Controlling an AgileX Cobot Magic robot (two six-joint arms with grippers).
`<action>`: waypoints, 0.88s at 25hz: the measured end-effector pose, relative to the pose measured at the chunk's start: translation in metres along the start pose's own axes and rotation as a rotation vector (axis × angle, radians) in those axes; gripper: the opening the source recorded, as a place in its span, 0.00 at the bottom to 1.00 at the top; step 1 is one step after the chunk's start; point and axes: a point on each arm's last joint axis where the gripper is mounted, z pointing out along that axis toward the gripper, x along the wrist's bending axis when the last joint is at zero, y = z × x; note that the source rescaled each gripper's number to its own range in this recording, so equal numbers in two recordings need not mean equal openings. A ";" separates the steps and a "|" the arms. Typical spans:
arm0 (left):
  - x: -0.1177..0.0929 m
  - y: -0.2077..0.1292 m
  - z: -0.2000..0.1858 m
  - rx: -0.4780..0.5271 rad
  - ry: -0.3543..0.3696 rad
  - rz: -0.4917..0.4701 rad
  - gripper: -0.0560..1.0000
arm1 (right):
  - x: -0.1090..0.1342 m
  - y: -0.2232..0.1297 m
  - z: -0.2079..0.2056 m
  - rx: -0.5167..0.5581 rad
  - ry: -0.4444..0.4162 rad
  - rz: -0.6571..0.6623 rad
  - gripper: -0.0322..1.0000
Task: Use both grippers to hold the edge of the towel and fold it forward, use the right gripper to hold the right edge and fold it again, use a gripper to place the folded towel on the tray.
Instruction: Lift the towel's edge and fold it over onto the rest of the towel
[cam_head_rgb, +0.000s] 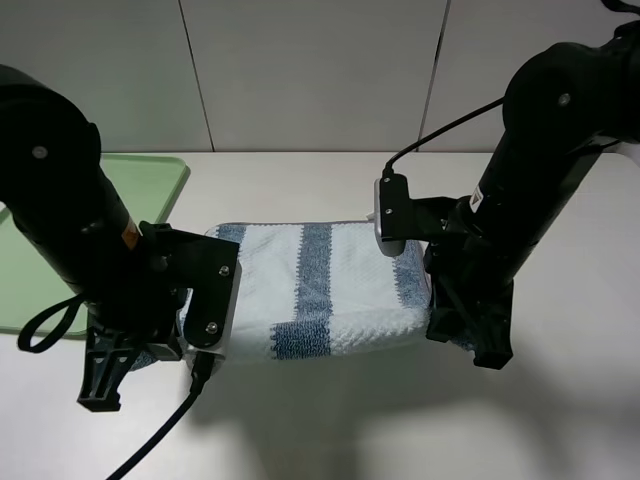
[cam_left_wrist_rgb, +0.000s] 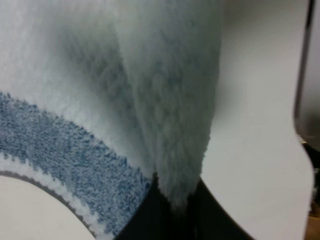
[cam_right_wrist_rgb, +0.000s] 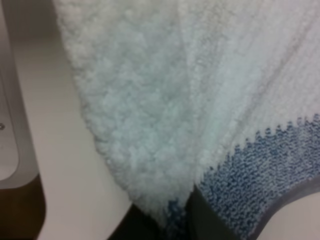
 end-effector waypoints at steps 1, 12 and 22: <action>-0.001 0.000 0.000 0.005 -0.013 -0.003 0.06 | 0.002 0.000 -0.002 -0.003 0.003 0.008 0.03; -0.013 -0.007 -0.024 -0.027 -0.014 -0.013 0.06 | 0.016 -0.004 -0.011 0.017 0.093 0.050 0.03; -0.011 -0.008 -0.028 -0.038 0.037 0.028 0.05 | 0.014 -0.004 -0.012 0.022 0.076 0.059 0.03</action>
